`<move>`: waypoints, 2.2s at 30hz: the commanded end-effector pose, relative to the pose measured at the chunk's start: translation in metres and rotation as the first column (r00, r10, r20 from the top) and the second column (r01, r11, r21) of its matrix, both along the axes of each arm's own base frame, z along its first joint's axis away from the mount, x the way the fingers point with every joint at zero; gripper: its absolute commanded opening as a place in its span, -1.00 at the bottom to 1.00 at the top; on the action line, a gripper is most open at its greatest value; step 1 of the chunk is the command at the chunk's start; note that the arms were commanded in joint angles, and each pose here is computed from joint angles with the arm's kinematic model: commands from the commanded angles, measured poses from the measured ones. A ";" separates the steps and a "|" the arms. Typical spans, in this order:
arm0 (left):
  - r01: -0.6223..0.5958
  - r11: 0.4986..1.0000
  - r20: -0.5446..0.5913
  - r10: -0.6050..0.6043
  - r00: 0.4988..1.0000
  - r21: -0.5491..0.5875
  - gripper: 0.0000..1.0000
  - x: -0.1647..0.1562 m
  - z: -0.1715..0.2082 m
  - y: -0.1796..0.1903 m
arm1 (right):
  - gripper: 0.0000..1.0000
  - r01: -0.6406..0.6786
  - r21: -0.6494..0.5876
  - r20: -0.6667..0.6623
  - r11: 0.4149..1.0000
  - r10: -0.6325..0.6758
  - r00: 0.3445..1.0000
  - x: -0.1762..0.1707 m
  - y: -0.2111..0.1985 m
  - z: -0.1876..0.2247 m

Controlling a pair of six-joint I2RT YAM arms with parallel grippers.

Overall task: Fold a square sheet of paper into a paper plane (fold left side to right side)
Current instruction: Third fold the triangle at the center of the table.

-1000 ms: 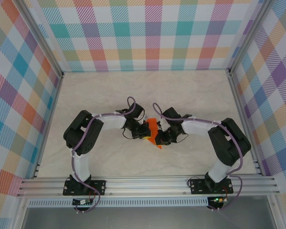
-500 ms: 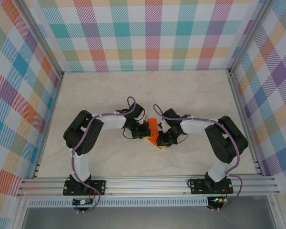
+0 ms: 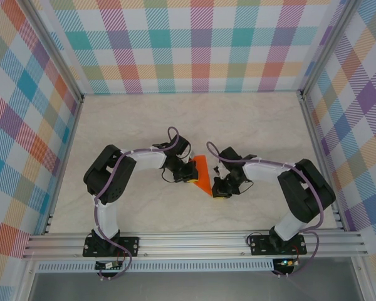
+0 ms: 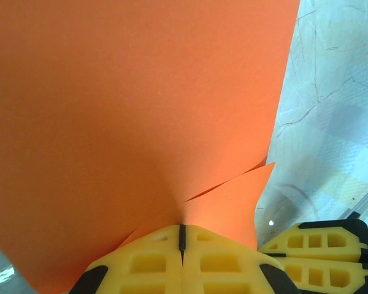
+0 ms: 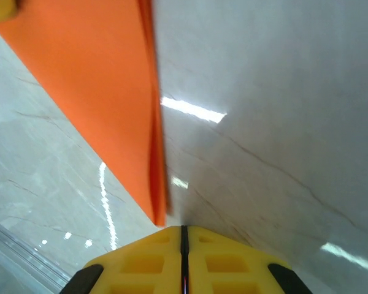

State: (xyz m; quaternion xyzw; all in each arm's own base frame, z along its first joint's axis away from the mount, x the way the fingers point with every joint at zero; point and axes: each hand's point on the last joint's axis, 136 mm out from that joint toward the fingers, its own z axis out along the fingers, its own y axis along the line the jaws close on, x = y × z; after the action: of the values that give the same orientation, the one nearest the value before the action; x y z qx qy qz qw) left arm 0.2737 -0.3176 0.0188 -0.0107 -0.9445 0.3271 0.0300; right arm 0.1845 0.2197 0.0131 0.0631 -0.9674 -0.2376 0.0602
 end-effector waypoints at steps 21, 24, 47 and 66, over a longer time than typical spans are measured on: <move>-0.002 0.991 -0.043 0.008 0.999 0.133 -1.00 -0.013 -0.022 0.023 | -0.83 0.040 0.043 -0.027 0.998 -0.039 0.999 0.022 0.028 -0.001; -0.009 0.991 -0.025 0.012 1.000 0.131 -1.00 -0.010 -0.017 0.023 | -0.83 0.053 -0.010 -0.041 0.999 -0.053 0.998 0.017 0.017 -0.012; 0.084 0.995 0.074 -0.080 0.994 -0.055 -1.00 -0.042 0.045 -0.017 | -0.88 0.051 -0.113 -0.069 0.992 -0.059 0.996 0.006 -0.002 -0.030; 0.099 0.994 0.043 -0.097 0.994 -0.048 -1.00 -0.041 0.016 -0.040 | -0.89 0.044 -0.106 -0.069 0.993 -0.051 0.996 0.007 0.000 -0.029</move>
State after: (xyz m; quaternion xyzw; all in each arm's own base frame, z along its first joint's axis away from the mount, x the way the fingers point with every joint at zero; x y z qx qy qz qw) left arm 0.2312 -0.3435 0.0259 -0.0555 -0.9412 0.3318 0.0301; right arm 0.2070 0.2443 0.0114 0.0433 -0.9635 -0.2563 0.0639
